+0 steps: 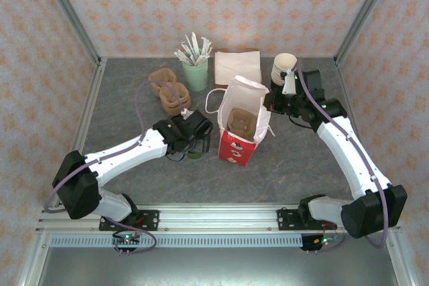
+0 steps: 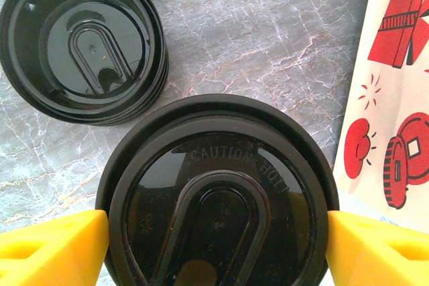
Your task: Pack the takeout coffee
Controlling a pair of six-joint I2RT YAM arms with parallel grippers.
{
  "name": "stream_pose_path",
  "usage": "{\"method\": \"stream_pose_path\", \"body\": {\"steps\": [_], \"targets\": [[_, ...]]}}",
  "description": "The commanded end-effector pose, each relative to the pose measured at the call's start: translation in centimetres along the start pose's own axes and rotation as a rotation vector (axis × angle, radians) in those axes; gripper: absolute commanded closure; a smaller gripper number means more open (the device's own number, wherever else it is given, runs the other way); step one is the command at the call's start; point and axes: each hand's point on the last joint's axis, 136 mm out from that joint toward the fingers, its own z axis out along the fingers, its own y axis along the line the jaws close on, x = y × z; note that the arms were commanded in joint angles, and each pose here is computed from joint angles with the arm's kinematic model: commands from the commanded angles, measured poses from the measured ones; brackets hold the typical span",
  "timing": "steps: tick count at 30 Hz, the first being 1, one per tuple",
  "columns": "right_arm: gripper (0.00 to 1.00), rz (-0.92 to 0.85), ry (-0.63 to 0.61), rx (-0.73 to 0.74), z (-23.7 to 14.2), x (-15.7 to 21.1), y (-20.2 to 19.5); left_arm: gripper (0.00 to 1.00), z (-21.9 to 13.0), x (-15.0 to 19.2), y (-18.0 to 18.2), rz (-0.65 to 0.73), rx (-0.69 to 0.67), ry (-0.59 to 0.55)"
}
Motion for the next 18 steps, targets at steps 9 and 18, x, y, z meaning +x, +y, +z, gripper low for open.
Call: {"method": "stream_pose_path", "body": {"steps": [9, 18], "targets": [[1.00, 0.003, 0.005, 0.013, 0.1, 0.2, -0.2, 0.16, 0.9, 2.1, 0.8, 0.034, -0.051, 0.039], [1.00, -0.002, 0.005, 0.017, 0.0, 0.2, -0.2, 0.31, 1.0, 2.3, 0.6, 0.023, -0.034, 0.040]]}}
